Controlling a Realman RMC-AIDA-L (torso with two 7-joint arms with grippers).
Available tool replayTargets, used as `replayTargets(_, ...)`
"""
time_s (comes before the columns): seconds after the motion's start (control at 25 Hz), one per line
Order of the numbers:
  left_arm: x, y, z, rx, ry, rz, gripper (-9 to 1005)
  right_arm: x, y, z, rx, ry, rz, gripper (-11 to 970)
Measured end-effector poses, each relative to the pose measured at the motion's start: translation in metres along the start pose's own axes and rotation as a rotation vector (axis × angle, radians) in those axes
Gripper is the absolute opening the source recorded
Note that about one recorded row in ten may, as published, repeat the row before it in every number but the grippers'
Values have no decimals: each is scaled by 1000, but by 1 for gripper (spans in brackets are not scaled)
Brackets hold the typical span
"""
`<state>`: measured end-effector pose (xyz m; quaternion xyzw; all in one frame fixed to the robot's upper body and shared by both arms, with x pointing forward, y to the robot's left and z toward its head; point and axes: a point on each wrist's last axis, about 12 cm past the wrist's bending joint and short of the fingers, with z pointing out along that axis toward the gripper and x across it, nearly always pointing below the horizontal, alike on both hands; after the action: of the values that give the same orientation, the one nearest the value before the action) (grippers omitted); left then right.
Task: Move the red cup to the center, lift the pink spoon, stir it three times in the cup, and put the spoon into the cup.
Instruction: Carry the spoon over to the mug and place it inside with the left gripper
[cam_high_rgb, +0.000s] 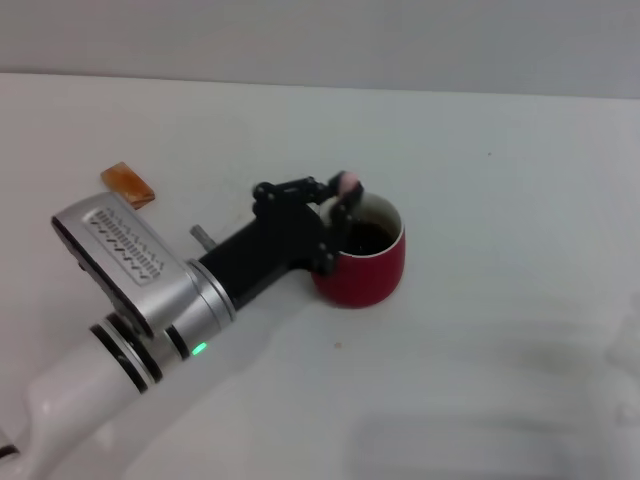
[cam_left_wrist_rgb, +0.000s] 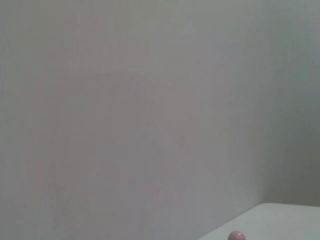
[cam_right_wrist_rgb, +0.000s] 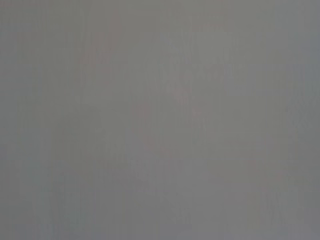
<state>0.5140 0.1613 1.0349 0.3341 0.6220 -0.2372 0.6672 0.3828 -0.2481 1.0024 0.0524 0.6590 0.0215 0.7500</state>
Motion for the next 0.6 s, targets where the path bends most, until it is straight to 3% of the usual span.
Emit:
replayTargets(0.24,-1,13,2,-64,-3,-6,169,0,0,-1,2,2,2,0)
replayTargets(0.6,-7,10,7,-69,-34,-40,201,0,0,-2,5,0,2,0)
